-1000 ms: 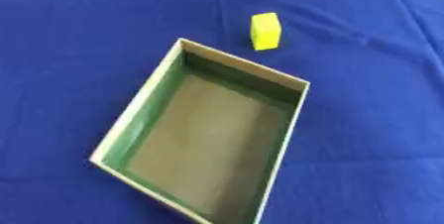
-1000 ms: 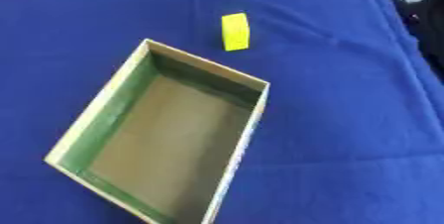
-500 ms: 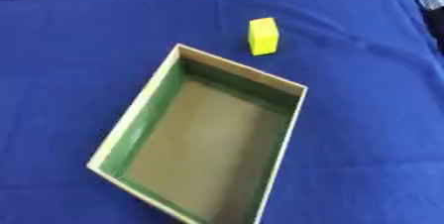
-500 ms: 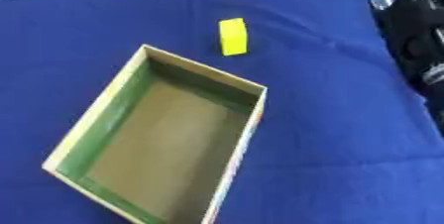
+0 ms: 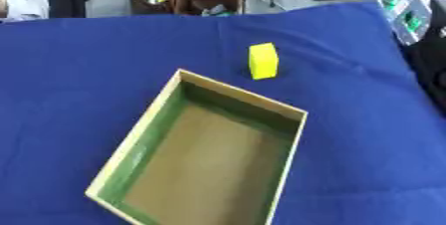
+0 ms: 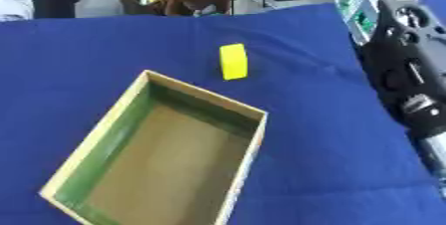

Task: Pick up objects on the table and place them in the box.

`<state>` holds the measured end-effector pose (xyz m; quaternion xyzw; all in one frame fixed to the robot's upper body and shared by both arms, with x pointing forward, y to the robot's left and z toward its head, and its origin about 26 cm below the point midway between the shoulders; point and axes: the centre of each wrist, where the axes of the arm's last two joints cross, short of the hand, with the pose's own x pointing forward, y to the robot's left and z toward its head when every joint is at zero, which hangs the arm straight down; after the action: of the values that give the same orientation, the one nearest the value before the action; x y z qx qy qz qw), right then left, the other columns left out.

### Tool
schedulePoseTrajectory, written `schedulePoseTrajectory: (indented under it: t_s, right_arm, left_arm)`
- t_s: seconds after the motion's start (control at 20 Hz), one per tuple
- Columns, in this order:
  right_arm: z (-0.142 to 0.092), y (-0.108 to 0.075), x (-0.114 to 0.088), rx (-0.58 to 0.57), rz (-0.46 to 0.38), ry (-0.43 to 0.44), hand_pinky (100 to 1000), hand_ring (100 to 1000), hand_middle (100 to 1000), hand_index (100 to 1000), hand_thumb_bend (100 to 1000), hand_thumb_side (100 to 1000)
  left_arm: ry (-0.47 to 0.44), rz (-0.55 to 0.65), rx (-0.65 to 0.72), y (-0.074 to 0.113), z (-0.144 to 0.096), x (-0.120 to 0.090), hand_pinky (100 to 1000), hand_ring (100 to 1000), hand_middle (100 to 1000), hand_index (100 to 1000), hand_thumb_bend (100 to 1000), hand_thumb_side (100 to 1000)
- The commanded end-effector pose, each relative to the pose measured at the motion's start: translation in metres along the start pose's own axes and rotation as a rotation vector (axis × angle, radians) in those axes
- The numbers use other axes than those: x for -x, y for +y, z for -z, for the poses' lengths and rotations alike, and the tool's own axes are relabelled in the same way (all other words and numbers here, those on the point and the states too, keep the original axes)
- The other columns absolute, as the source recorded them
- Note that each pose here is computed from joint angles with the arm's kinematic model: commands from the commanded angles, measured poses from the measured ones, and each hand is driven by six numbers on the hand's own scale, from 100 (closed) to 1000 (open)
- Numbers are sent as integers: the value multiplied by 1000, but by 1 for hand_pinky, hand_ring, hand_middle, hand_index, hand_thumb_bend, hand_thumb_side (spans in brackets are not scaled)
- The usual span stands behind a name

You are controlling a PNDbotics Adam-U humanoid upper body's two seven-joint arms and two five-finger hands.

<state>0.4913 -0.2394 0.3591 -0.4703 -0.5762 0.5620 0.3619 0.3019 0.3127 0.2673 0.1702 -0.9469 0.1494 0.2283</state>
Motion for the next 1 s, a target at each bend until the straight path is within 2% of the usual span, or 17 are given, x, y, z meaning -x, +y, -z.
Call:
schedulePoseTrajectory:
  t_s: [0.05,0.25,0.3,0.35,0.45,0.7,0.85,1.0]
  right_arm:
    - [-4,-12,4,8,6,-15,806,870,824,944,424,1000]
    - [-7,-13,6,-6,24,-25,806,871,823,944,432,1000]
    - [-7,-13,6,-9,26,-26,814,876,812,936,631,992]
    - [-7,-10,6,-22,27,-33,816,877,811,939,643,976]
    - [-8,-6,7,-57,29,-61,827,884,811,944,691,884]
    - [-9,-3,7,-132,20,-133,834,889,794,924,688,700]
    - [-8,-1,5,-182,18,-163,844,896,799,938,673,626]
    - [-10,0,6,-230,13,-183,845,897,802,947,661,588]
  left_arm:
    - [-34,-7,10,0,6,-8,575,715,718,762,100,1000]
    - [-34,-7,10,0,6,-8,575,715,718,762,100,1000]
    - [-34,-7,10,0,6,-8,575,715,719,762,100,1000]
    - [-34,-7,10,0,6,-8,575,715,719,762,100,1000]
    - [-33,-8,11,-1,6,-8,575,715,719,762,100,1000]
    - [-33,-11,11,-1,6,-8,575,715,719,763,100,1000]
    - [-34,-13,10,-1,6,-8,575,715,719,763,100,1000]
    - [-34,-15,9,-2,7,-8,575,715,719,763,100,1000]
